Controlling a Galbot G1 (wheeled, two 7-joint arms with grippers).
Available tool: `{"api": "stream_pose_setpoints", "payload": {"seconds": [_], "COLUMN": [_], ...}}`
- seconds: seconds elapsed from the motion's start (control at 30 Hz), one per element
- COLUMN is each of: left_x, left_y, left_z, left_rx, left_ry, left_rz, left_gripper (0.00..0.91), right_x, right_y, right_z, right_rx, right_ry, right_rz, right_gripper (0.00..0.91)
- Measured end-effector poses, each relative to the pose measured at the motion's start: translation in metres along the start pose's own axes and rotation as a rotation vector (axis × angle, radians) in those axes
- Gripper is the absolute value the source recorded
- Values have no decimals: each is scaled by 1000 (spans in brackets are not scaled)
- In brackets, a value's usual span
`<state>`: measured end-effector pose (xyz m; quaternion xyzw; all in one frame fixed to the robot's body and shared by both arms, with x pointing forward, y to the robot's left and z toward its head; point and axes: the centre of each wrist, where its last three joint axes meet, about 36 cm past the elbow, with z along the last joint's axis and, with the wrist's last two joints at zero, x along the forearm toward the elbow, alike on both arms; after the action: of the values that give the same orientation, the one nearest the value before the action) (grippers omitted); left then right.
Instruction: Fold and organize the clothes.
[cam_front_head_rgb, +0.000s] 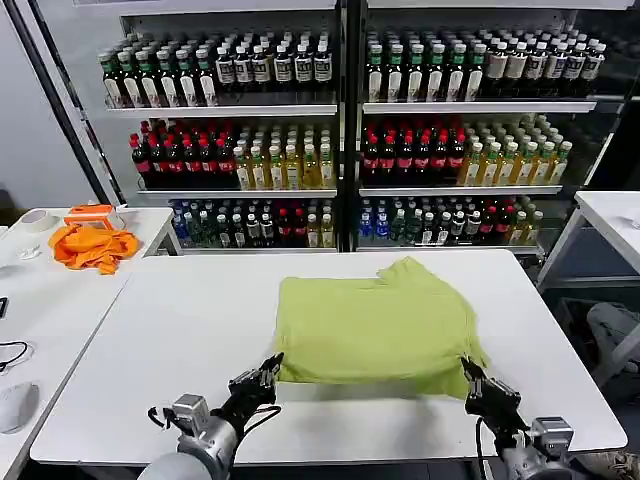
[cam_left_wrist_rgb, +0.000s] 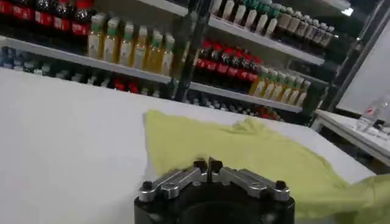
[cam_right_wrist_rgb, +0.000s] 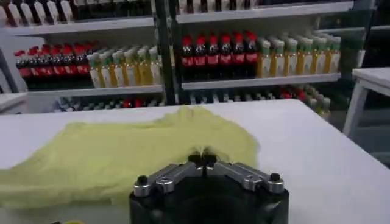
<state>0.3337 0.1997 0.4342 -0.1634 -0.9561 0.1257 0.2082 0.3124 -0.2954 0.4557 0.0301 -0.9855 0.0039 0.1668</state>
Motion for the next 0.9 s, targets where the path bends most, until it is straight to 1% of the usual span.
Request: {"api": "stream_pose_setpoints", "payload": {"seconds": [0.37,0.63,0.67,0.7,0.73,0.77,0.8,0.83,0.9], "left_x": [-51,-85,-89,-93,-96,-100,-103,-106,-112], "left_y": [11,18,19,19,19,20,20,20,21], "left_z": [-3,-2,-1,0,0,1,2,3,5], "left_rx": [-19,-37,-40,-43,-46,-50,-53,-56,-64], "left_ry": [-3,10,11,13,13,12,11,10,8], "left_rz": [-13,-35,-39,-42,-45,-51,-57,-63,-75], "left_gripper": [20,20,20,30,262,474,725,907,907], "right_x": [-48,-81,-84,-87,-89,-92,-94,-96,-98], "right_y": [-18,-20,-20,-19,-19,-18,-17,-17,-16], "right_z": [0,7,9,10,12,14,15,17,19], "right_rx": [34,51,54,58,63,66,71,76,83], "right_ry": [-5,-1,2,6,12,18,23,29,37], "right_rz": [35,55,57,59,61,61,62,63,65], "right_gripper": [0,0,494,786,907,907,907,907,907]}}
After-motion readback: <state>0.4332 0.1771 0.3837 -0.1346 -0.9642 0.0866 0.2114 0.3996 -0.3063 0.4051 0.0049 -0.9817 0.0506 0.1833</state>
